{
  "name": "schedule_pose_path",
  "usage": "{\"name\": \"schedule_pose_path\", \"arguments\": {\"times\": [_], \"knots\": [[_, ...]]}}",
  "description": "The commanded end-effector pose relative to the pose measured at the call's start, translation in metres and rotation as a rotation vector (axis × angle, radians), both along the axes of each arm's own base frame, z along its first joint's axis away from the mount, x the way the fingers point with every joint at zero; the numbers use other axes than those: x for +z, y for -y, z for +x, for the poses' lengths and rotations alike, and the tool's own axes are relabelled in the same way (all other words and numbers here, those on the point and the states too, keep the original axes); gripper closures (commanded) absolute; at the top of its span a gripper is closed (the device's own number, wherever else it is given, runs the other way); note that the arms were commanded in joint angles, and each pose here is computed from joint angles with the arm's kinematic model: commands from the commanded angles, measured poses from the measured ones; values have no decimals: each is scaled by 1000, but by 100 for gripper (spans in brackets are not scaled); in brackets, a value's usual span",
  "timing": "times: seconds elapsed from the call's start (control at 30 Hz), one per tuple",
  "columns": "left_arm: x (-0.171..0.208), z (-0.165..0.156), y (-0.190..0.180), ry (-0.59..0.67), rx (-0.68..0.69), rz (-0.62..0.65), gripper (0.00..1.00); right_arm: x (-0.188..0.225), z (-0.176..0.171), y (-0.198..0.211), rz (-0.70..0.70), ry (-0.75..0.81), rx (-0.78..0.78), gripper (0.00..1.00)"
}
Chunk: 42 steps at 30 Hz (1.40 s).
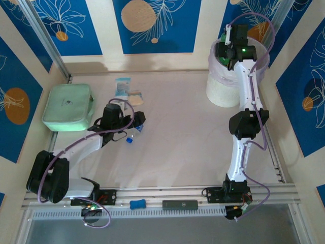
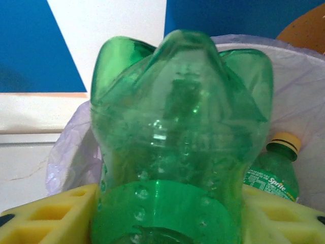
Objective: Put the plastic bottles in the bin
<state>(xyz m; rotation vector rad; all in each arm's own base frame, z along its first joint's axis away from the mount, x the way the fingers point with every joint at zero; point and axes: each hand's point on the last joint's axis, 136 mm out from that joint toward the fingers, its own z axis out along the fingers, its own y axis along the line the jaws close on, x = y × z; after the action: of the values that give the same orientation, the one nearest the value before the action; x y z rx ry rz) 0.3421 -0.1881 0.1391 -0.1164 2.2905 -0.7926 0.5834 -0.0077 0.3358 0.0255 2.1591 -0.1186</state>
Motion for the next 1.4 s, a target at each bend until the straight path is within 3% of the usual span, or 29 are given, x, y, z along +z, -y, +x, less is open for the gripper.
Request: {"name": "schedule_pose_path", "arguments": {"times": [0.0, 0.2, 0.33, 0.43, 0.67, 0.83, 1.13, 1.37], "knots": [[8, 3, 6, 20, -20, 9, 0, 25, -11, -3, -4, 45, -5, 25], [11, 3, -6, 48, 36, 31, 0, 68, -31, -27, -1, 133, 33, 11], [13, 2, -13, 64, 70, 49, 0, 78, -47, -68, -8, 160, 124, 2], [12, 2, -18, 66, 83, 67, 0, 72, -61, -110, 4, 159, 221, 1], [8, -1, -24, 55, 91, 100, 0, 17, -102, -216, 183, 66, 444, 1], [3, -5, -26, 41, 85, 123, 0, -37, -129, -262, 336, -67, 496, 1], [-29, -25, -25, -47, -4, 187, 0, -122, -156, -288, 588, -275, 419, 1], [-50, -32, -24, -113, -110, 292, 1, -144, -158, -295, 689, -319, 377, 1]]}}
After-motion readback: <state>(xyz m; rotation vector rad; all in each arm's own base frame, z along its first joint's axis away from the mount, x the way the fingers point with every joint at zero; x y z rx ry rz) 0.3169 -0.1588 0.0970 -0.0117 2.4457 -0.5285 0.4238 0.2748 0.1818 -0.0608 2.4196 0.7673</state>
